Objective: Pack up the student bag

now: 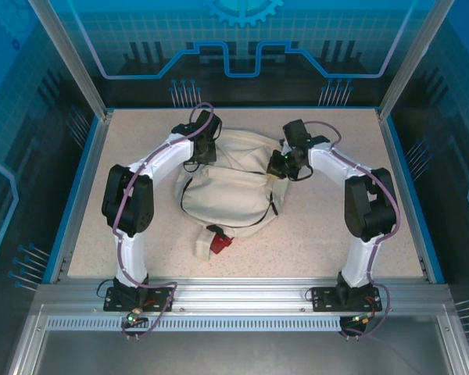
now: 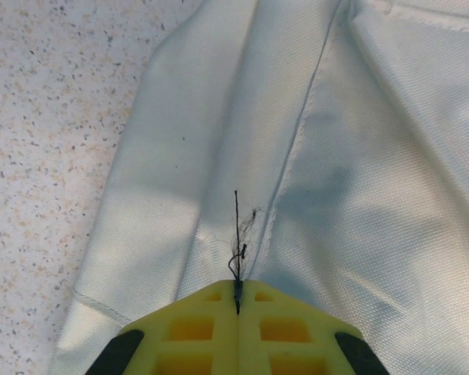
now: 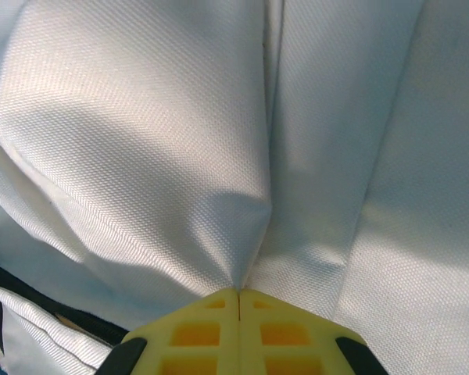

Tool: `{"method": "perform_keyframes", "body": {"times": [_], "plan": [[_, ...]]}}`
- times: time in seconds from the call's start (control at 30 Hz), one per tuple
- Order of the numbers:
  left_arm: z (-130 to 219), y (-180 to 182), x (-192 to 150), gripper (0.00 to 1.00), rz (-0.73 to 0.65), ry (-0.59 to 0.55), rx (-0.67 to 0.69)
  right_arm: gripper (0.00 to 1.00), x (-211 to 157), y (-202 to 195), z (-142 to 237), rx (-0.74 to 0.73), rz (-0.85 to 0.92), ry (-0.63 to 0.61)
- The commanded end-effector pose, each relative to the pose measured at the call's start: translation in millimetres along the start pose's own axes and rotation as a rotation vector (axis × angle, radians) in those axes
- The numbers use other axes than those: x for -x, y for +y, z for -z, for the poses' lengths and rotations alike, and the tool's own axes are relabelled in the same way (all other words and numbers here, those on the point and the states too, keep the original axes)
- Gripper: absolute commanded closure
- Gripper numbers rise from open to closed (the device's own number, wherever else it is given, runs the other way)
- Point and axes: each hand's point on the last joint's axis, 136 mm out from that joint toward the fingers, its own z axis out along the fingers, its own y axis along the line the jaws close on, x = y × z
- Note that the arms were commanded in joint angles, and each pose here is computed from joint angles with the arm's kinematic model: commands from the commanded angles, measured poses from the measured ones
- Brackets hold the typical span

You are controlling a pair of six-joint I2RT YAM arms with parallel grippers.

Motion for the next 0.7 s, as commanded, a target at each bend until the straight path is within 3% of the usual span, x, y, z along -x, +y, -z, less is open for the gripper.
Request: {"method": "perform_keyframes", "body": {"times": [0.0, 0.03, 0.07, 0.1, 0.13, 0.2, 0.33, 0.4, 0.47, 0.67], "plan": [[8, 14, 22, 1.00, 0.024, -0.047, 0.053, 1.00, 27, -7, -2, -0.085, 0.047, -0.061], [10, 14, 25, 0.99, 0.032, -0.054, 0.052, 1.00, 33, -5, -2, -0.089, 0.056, -0.073], [12, 14, 26, 0.92, 0.035, -0.056, 0.049, 1.00, 37, -3, -1, -0.092, 0.062, -0.084], [12, 15, 27, 0.84, 0.038, -0.055, 0.048, 1.00, 41, -2, 0, -0.092, 0.065, -0.091], [13, 15, 27, 0.67, 0.037, -0.048, 0.047, 1.00, 43, 1, 2, -0.085, 0.073, -0.092], [19, 16, 26, 0.56, 0.037, -0.045, 0.041, 1.00, 43, 12, 8, -0.044, 0.101, -0.092], [42, 13, 19, 0.29, 0.044, -0.044, -0.035, 0.53, 27, 23, 36, -0.019, 0.156, -0.102], [56, 10, 11, 0.24, 0.044, -0.030, -0.094, 0.37, 13, 22, 52, -0.029, 0.171, -0.108], [70, 8, -2, 0.20, 0.048, -0.006, -0.156, 0.31, -6, 17, 68, -0.048, 0.182, -0.111], [100, 16, -51, 0.10, 0.100, 0.043, -0.282, 0.27, -84, 5, 91, -0.124, 0.257, -0.093]]}}
